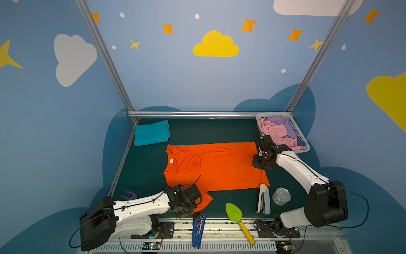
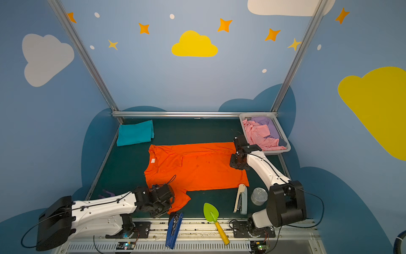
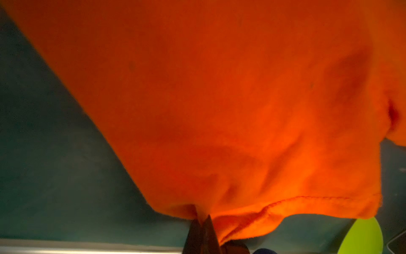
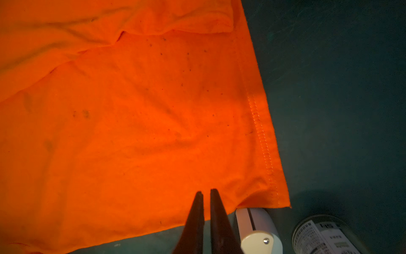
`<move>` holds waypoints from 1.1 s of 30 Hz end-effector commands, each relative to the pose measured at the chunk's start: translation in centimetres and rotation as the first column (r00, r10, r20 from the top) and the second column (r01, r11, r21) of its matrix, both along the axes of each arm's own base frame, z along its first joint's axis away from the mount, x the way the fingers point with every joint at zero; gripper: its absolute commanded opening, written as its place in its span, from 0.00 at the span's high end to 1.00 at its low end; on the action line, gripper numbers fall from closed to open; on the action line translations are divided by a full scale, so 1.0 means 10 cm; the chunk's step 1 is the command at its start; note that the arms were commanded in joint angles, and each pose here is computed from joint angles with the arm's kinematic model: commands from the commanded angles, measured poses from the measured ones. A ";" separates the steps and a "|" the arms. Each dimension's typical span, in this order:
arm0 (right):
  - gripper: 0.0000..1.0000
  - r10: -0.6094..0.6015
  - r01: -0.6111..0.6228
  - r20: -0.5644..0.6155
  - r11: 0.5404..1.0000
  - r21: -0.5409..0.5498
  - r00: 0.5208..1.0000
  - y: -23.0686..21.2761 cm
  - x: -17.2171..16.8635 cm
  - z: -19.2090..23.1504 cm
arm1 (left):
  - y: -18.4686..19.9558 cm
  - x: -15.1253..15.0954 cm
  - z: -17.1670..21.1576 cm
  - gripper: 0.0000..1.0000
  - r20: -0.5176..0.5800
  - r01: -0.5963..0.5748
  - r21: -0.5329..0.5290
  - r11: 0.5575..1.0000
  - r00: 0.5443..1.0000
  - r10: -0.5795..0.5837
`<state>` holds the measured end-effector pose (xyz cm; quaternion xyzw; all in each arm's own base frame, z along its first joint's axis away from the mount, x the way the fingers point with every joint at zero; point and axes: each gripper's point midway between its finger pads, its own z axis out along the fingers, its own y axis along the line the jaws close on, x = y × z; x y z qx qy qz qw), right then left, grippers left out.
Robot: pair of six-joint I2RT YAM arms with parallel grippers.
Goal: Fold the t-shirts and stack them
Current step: 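Lift the near hem with both grippers and fold it over toward the collar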
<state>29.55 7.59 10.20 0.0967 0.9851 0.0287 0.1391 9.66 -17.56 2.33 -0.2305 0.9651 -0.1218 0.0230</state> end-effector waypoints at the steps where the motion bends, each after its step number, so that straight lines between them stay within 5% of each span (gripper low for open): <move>1: 0.89 -0.012 0.012 -0.023 1.000 -0.006 1.000 -0.06 -0.09 -0.04 | 0.20 0.06 0.13 0.96 0.028 -0.023 0.045 0.999 0.999 0.021; 7: 0.87 -0.048 0.048 -0.067 0.999 -0.006 0.997 -0.12 -0.22 -0.13 | 0.40 0.23 0.30 0.96 0.118 -0.069 0.030 0.997 0.991 0.065; 25: 0.42 -0.280 0.292 -0.243 0.956 0.014 0.929 -0.56 -0.62 -0.55 | 0.34 0.99 1.07 0.96 0.251 -0.091 -0.095 0.991 0.962 0.112; 33: 0.40 -0.327 0.355 -0.273 0.933 0.056 0.905 -0.66 -0.68 -0.62 | 0.38 1.33 1.12 0.96 0.235 -0.109 -0.114 0.988 0.963 0.133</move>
